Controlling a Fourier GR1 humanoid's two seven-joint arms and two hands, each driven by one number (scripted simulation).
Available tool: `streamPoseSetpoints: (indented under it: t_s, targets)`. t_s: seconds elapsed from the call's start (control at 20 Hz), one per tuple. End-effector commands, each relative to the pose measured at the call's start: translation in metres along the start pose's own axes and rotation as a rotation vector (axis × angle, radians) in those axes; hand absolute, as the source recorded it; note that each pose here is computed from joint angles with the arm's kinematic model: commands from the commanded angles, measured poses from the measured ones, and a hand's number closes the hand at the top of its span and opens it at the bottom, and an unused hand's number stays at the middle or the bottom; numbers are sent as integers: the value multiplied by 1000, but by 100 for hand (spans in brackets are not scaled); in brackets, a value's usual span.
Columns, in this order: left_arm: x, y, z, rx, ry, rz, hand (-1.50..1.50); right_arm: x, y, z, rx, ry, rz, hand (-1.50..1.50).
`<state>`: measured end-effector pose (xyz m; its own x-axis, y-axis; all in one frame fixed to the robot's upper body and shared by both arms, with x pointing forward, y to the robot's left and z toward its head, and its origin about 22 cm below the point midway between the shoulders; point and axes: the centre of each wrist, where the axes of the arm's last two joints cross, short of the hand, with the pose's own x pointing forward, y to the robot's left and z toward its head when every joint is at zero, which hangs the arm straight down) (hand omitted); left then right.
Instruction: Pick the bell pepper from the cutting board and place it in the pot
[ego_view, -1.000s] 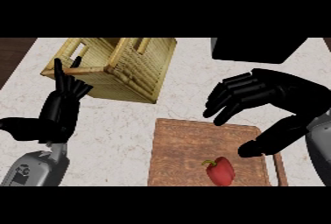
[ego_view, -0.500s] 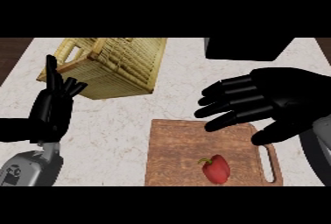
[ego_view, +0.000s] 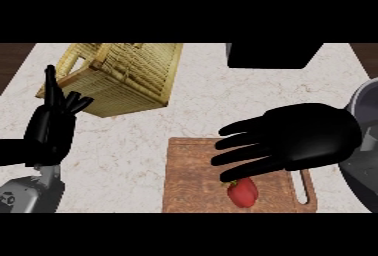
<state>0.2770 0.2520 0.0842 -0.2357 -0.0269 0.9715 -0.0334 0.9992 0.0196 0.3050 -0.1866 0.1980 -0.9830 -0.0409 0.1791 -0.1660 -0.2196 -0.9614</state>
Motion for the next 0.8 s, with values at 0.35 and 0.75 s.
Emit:
streamPoseSetpoints:
  t_s: [0.35,0.75]
  targets:
    - [1,17,-27,73,25,-29,0,-5,67,-26,226,15,-48,-150]
    - [-8,7,-8,59,42,-28,0,-9,89,-44,201,-33,-44,-150]
